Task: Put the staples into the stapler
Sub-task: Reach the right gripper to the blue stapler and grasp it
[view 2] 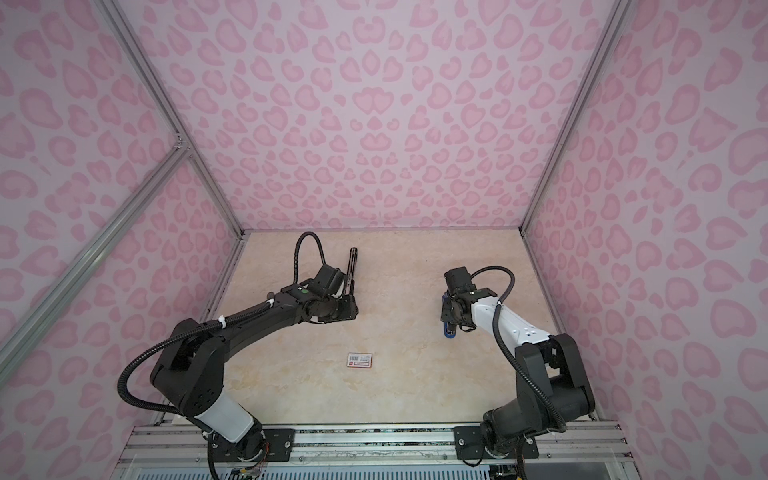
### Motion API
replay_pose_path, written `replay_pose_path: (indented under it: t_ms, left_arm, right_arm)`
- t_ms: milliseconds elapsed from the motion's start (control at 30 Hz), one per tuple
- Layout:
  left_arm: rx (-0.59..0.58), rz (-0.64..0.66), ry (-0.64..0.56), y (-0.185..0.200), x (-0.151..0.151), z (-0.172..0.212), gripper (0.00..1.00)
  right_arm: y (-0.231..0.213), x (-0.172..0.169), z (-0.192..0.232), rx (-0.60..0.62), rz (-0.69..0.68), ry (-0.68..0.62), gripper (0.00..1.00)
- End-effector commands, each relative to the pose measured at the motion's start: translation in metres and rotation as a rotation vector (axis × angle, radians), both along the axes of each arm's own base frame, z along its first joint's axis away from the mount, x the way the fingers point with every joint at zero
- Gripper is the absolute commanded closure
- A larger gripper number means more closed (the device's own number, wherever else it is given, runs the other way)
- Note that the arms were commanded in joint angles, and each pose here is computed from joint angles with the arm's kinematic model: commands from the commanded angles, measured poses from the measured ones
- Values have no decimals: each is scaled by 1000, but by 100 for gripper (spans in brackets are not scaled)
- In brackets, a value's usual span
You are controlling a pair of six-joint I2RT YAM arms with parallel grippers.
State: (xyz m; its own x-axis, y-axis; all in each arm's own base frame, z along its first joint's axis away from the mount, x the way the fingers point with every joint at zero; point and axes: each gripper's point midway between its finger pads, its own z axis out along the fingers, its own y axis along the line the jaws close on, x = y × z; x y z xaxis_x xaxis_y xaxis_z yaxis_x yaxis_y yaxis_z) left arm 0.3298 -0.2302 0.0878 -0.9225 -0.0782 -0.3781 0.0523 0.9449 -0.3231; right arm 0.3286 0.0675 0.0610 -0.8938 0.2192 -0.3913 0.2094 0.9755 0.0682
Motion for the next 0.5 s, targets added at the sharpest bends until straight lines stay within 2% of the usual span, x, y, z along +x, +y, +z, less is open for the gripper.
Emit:
replay_pose_path:
  t_ms: [0,100,267,467]
  left_arm:
    - [-22,10,-9,-3,2,2,44]
    - [-23,11,0,-5,3,-1,45]
    - [-21,14,3,-6,4,-3,45]
    - [-14,26,-4,-4,7,1,44]
  right_arm:
    - [6,0,-11,17,20,19,56]
    - [10,1,-12,1,44,26,69]
    - [26,5,-4,-28,110,8,81]
    - [67,18,8,-31,205,-18,86]
